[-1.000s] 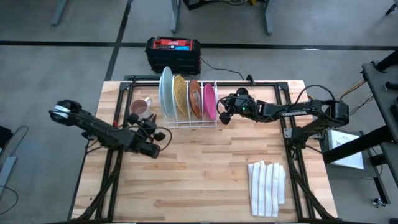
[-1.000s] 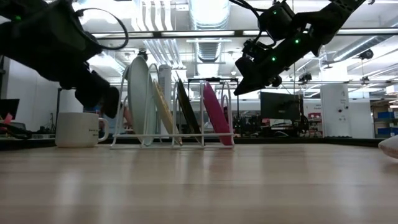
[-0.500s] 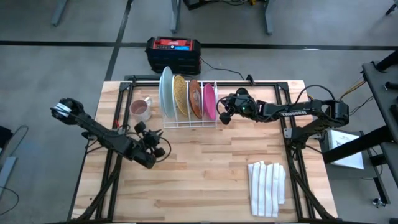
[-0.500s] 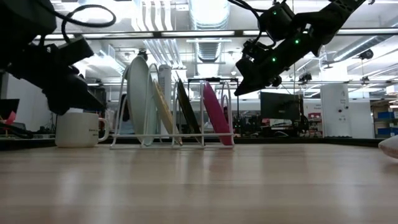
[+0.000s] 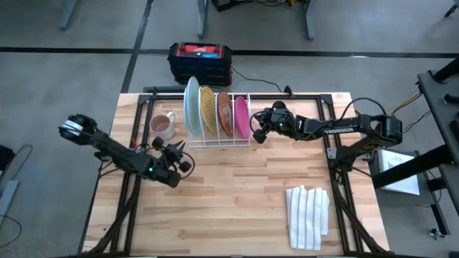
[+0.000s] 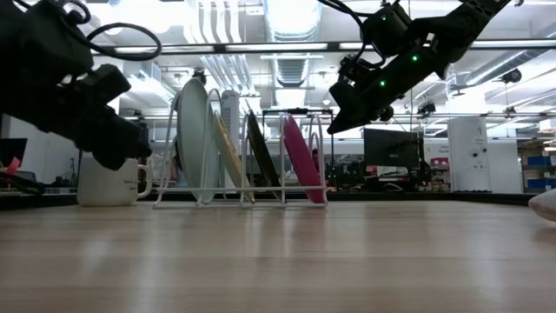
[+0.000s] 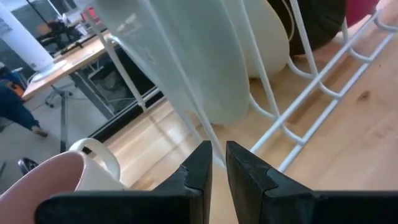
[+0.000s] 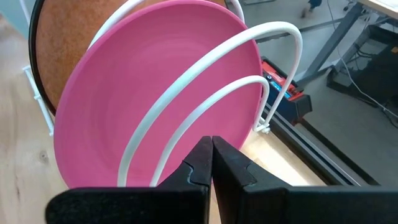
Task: Sort dishes
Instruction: Return to Home Position
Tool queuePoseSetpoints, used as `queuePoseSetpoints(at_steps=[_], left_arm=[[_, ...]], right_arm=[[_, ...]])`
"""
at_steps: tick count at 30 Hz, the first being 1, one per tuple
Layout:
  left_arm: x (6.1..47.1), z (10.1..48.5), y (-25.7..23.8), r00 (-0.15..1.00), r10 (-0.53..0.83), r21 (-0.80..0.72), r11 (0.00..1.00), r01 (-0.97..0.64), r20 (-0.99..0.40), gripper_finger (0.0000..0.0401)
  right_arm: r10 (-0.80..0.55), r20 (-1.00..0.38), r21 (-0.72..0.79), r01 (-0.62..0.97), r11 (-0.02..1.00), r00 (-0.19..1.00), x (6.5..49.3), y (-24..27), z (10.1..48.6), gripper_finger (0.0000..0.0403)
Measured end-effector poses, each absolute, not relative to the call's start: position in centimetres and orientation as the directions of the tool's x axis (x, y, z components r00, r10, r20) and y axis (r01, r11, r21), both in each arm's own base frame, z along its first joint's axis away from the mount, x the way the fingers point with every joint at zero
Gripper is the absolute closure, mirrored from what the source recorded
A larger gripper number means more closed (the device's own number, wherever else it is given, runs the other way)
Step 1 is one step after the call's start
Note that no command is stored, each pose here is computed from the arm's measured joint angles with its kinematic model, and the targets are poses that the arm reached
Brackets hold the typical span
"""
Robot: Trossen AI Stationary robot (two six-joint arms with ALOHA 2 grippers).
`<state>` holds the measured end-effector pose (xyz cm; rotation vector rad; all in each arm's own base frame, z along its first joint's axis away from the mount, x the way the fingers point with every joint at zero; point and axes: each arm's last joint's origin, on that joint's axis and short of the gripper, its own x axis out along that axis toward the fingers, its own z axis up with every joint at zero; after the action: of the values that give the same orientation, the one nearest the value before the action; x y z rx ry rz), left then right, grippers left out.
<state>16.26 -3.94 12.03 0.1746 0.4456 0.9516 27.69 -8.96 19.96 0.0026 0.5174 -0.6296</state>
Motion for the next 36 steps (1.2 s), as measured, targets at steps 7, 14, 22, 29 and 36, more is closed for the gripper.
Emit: queuePoseSetpoints(at_steps=[7,14,22,29,36], left_arm=[[17.2,11.5,-4.1,0.507,0.814,0.43,0.581,-0.691,-0.284,0.0391],[17.9,11.0,-2.9,0.451,0.842,0.432,0.54,-0.722,-0.298,0.04],[18.6,11.0,-2.0,0.44,0.835,0.486,0.551,-0.678,-0.331,0.0401],[18.6,11.0,-1.4,0.412,0.848,0.491,0.529,-0.692,-0.333,0.0401],[18.7,10.9,-1.0,0.411,0.839,0.507,0.544,-0.669,-0.358,0.0401]], right_arm=[[-0.561,-0.462,-0.152,0.562,0.813,0.686,27.7,-9.0,20.0,0.0403],[-0.561,-0.463,-0.152,0.563,0.813,0.686,27.7,-9.0,20.0,0.0403],[-0.561,-0.463,-0.152,0.562,0.813,0.686,27.7,-9.0,19.9,0.0403],[-0.561,-0.465,-0.153,0.562,0.813,0.685,27.7,-8.9,19.9,0.0403],[-0.56,-0.469,-0.155,0.561,0.813,0.683,27.7,-8.9,19.9,0.0403]])
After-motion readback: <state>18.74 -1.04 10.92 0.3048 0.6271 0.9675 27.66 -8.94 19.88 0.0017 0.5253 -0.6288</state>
